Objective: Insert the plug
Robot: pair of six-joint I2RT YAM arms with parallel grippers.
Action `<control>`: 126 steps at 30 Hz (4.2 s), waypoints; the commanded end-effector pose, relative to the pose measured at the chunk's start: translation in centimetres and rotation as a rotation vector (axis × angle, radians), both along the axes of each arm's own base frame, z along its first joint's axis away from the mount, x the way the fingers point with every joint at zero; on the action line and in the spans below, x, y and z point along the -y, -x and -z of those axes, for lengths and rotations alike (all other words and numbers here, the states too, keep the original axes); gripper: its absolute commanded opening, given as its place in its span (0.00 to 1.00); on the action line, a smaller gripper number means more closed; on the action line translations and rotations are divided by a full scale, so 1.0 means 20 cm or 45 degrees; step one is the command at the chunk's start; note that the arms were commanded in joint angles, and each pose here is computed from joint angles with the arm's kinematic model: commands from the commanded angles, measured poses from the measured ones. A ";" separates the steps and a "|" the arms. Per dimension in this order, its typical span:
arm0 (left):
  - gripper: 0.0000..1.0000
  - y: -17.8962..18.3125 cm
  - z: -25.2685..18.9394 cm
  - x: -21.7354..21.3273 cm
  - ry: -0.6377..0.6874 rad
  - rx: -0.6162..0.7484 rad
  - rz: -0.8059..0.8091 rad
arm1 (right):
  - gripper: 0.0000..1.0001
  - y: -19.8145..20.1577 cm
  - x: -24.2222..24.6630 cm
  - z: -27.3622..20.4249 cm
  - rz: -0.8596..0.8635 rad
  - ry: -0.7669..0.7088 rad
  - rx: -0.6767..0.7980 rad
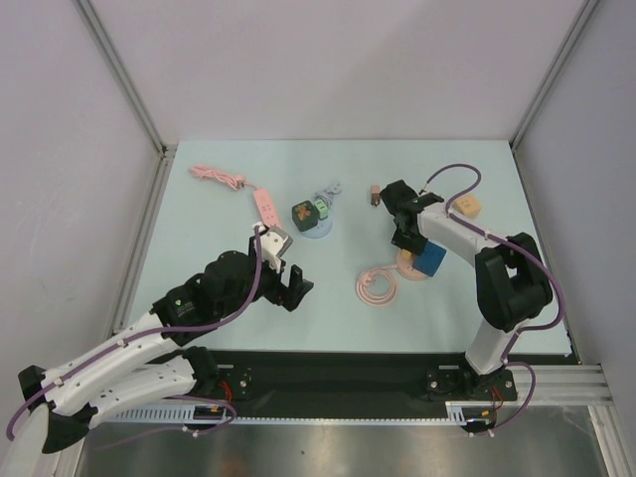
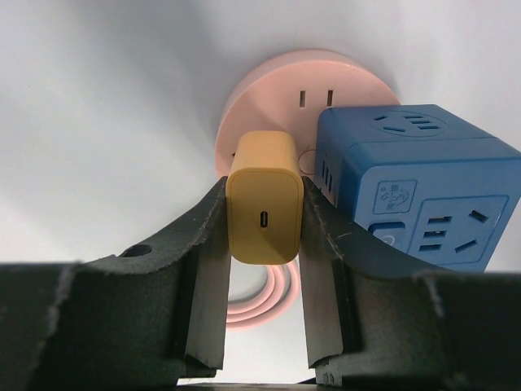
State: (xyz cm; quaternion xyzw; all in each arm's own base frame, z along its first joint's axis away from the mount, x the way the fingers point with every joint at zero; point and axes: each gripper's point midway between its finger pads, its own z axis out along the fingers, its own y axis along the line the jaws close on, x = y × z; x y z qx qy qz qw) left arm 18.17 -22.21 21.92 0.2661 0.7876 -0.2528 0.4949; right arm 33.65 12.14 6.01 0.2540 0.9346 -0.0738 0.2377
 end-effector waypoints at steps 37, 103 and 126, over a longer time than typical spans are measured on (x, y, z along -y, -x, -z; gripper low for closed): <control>0.91 -0.05 -0.03 -0.05 -0.018 0.071 -0.061 | 0.73 -0.21 -0.11 -0.24 -0.101 0.033 0.022; 0.92 -0.48 -0.27 -0.05 0.171 -0.244 -0.224 | 0.87 -0.84 0.69 -0.03 -0.255 -0.508 0.224; 0.91 -0.52 -0.27 -0.07 0.141 -0.226 -0.262 | 0.86 -0.91 0.69 0.04 -0.304 -0.207 0.132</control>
